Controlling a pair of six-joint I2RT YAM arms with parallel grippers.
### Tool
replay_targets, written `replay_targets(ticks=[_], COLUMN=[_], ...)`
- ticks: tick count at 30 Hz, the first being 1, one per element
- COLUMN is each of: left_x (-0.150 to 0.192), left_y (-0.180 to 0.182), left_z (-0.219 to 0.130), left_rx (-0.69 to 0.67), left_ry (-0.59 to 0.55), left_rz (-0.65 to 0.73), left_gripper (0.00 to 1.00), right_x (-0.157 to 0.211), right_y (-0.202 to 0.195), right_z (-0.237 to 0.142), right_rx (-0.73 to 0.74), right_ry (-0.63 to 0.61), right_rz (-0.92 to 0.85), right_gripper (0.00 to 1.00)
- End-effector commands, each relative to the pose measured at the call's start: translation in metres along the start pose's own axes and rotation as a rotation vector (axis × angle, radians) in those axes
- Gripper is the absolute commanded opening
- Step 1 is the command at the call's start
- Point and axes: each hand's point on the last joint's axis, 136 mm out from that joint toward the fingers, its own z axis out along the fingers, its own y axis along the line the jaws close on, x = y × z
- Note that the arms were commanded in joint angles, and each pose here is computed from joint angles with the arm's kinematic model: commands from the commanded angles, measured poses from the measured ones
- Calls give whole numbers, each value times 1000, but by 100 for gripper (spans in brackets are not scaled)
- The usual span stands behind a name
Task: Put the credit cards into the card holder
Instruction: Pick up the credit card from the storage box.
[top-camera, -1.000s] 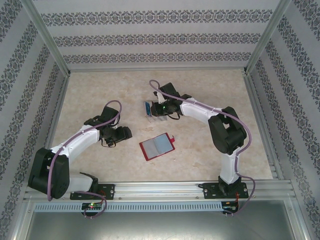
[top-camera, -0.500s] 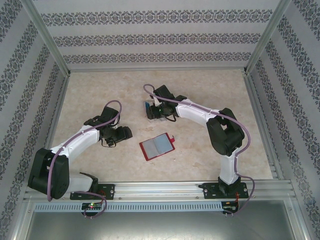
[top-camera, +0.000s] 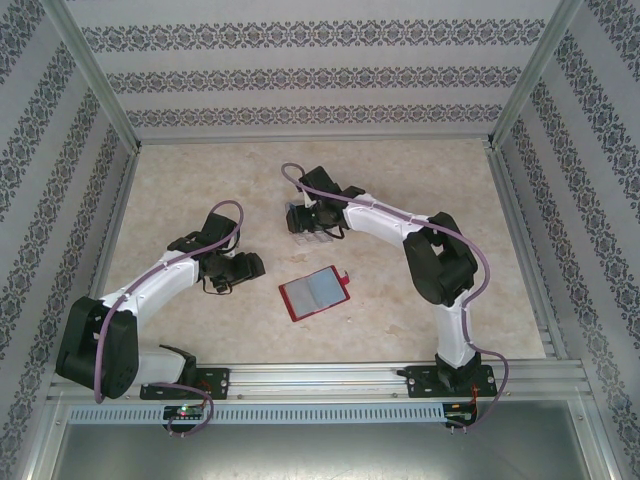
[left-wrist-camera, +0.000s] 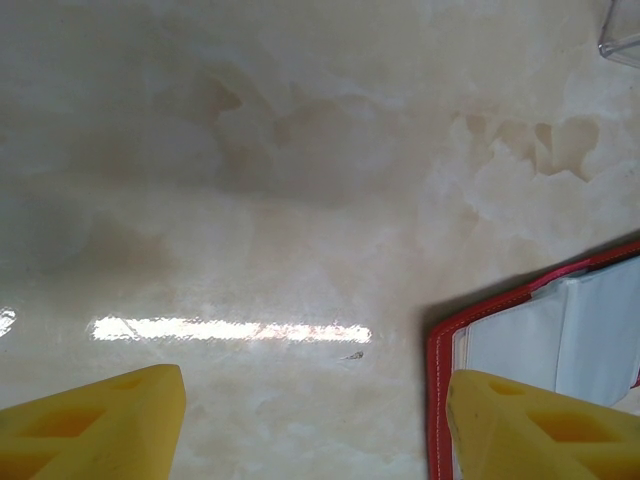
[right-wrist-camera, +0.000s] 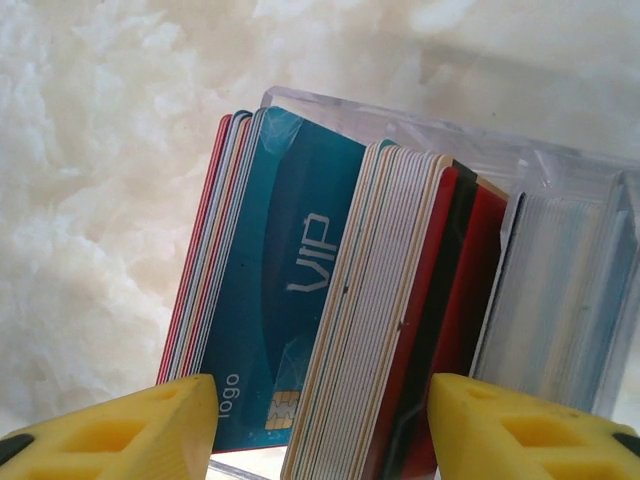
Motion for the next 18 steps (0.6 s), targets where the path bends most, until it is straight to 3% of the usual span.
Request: replay_targets(ticks=[1, 10, 18], left_x=[-4, -3, -1], left_y=[0, 0, 1], left_z=[0, 1, 2], left_rx=[15, 12, 17], left_ry=[-15, -11, -9], left_rz=[4, 2, -3], left_gripper=[70, 70, 70], right_x=[8, -1, -4], right_y=[2, 26, 29], right_z=[10, -3, -6], right_rx=[40, -199, -252], right_ry=[31, -3, -15], right_rz=[19, 95, 110], right_gripper=[59, 43, 36])
